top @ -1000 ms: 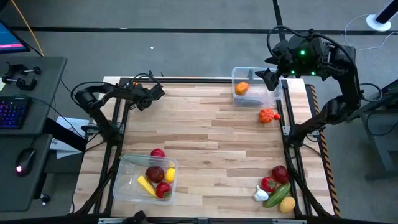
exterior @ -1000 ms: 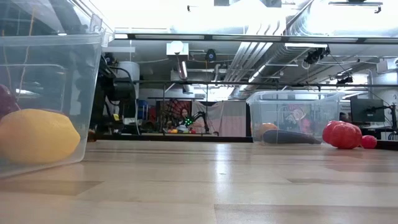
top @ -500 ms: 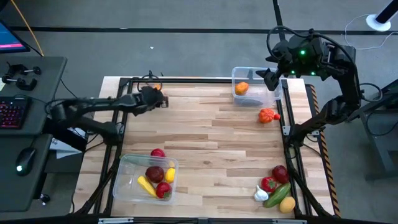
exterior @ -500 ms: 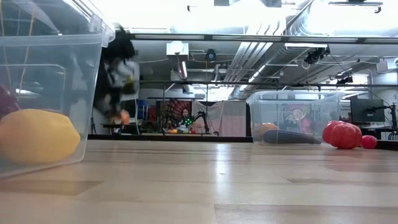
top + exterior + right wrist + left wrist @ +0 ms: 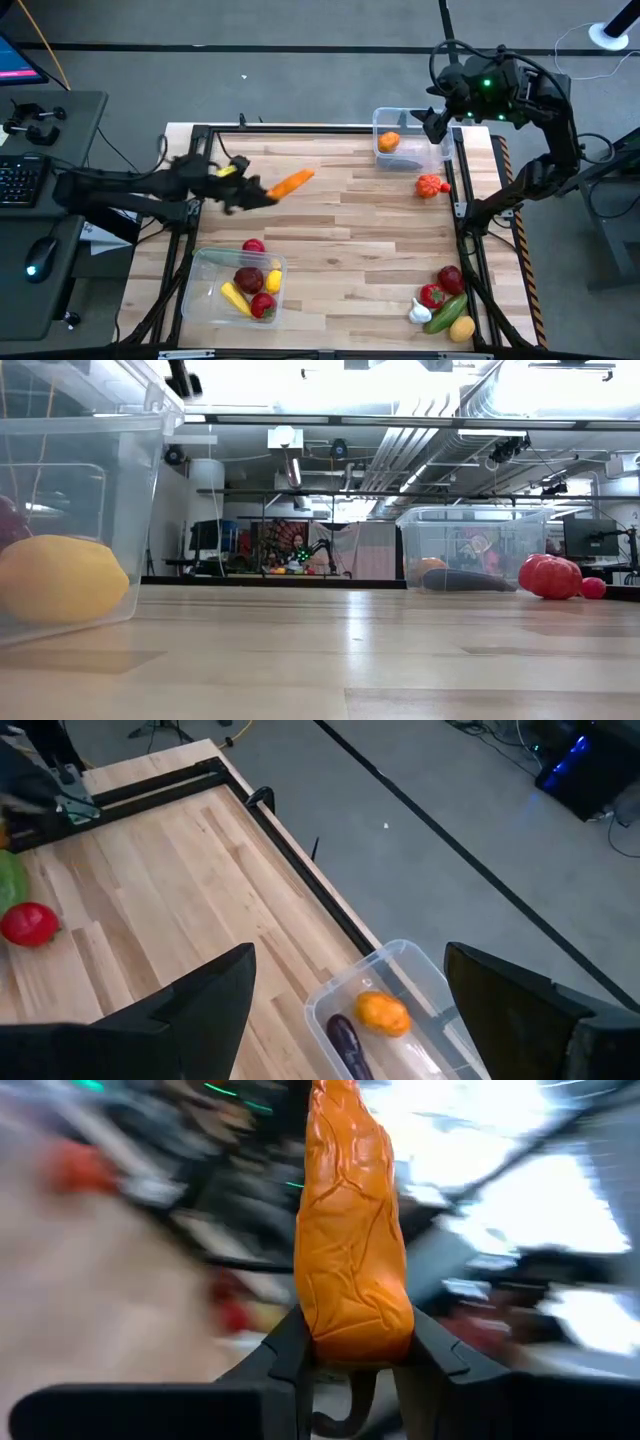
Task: Sort produce into baskets
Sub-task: Put the orange chili pepper into the top transparent bin
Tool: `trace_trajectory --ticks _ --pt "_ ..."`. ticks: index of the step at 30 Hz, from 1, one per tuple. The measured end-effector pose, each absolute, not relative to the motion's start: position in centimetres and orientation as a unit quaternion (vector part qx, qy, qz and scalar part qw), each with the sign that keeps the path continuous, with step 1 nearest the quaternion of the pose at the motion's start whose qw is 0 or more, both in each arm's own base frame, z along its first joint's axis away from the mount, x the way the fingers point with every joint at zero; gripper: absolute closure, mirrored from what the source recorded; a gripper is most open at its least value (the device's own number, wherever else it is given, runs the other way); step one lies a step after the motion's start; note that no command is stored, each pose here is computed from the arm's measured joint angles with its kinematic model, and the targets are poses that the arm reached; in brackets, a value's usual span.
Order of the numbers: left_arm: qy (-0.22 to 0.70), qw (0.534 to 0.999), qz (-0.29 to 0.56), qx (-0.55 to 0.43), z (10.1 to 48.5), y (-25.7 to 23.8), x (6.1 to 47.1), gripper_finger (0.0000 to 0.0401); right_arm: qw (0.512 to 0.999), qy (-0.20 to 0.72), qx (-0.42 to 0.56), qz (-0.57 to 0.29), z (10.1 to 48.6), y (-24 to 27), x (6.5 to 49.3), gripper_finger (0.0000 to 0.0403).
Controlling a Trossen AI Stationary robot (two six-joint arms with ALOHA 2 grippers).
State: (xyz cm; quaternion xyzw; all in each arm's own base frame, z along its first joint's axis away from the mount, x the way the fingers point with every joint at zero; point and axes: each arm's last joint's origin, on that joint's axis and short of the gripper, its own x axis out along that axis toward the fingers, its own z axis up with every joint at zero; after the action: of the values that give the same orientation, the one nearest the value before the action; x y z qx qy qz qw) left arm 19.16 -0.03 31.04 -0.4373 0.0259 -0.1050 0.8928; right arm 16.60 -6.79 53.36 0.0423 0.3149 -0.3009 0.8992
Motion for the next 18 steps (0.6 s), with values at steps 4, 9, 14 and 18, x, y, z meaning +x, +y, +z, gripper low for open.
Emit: trace_trajectory --ticks 4,9,14,18 --pt "0.078 0.807 -0.245 -0.531 32.3 -2.1 18.0 0.0325 0.901 0.310 0.042 -0.301 53.4 -6.9 16.9 0.0087" --pt "0.246 0.646 -0.327 -0.645 32.0 -5.8 17.2 0.0318 0.902 0.320 0.048 -0.286 53.0 -7.1 17.8 0.0087" --pt "0.409 0.524 -0.317 -0.676 30.6 -9.9 16.1 0.0318 0.907 0.334 0.054 -0.251 52.6 -7.1 18.6 0.0087" --pt "0.481 0.491 -0.270 -0.674 29.3 -11.8 14.9 0.0318 0.911 0.339 0.043 -0.231 52.5 -6.8 19.0 0.0087"
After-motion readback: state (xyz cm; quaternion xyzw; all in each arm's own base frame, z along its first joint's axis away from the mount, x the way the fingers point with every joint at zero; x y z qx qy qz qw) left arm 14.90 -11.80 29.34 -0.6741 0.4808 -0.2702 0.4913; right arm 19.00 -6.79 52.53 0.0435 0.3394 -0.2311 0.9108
